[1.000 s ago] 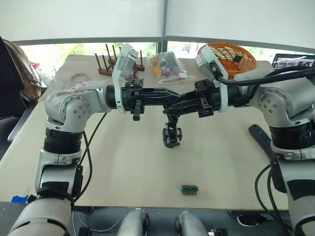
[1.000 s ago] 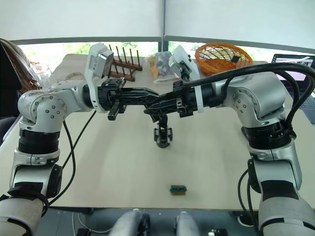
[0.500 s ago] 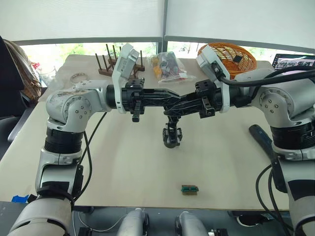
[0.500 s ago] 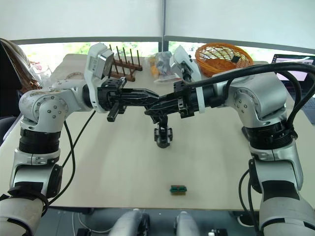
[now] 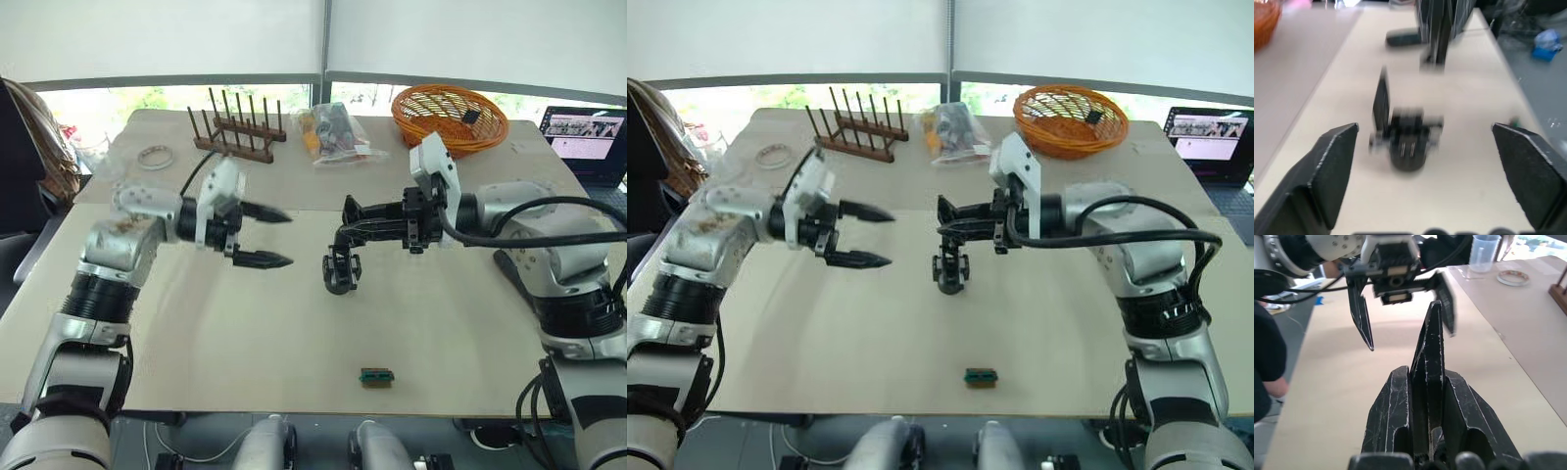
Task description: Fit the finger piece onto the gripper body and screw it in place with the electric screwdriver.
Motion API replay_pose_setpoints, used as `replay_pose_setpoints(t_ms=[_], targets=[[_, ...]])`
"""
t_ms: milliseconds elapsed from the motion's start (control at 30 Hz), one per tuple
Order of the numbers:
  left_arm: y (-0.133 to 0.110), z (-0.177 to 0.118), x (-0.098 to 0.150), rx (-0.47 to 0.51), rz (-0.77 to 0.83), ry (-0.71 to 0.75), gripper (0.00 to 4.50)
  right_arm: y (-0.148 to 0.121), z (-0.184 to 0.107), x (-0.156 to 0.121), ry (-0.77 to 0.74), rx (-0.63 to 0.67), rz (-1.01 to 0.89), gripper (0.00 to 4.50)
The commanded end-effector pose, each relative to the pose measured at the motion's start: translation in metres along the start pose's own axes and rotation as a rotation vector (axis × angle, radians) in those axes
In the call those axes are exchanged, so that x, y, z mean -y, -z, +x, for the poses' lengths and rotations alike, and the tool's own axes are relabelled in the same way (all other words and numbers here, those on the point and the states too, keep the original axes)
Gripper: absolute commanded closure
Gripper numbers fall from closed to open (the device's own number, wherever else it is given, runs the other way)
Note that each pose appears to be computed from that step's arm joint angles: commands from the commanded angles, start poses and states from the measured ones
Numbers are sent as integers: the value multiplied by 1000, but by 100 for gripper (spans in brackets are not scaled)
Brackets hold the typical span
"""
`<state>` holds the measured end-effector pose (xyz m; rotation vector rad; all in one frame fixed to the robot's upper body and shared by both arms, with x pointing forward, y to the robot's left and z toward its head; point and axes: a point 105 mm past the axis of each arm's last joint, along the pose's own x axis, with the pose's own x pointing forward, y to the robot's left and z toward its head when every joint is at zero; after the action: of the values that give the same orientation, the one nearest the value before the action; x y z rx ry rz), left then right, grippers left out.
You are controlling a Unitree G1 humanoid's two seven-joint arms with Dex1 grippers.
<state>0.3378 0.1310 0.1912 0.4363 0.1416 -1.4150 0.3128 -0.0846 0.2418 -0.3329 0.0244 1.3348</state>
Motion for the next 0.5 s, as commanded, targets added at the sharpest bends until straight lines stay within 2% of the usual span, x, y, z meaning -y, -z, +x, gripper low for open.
replay_pose_setpoints(t_ms=[33, 133, 233, 500], targets=[[19, 13, -3, -47, 83, -26, 0, -14, -11, 2, 54, 49, -88, 410], [43, 36, -6, -58, 55, -62, 0, -10, -13, 3, 81, 55, -70, 410], [55, 62, -4, -60, 54, -61, 0, -6, -14, 0, 94, 54, -51, 410], [57, 112, 1, 9, 36, -65, 0, 5, -13, -8, 103, 45, -10, 410]])
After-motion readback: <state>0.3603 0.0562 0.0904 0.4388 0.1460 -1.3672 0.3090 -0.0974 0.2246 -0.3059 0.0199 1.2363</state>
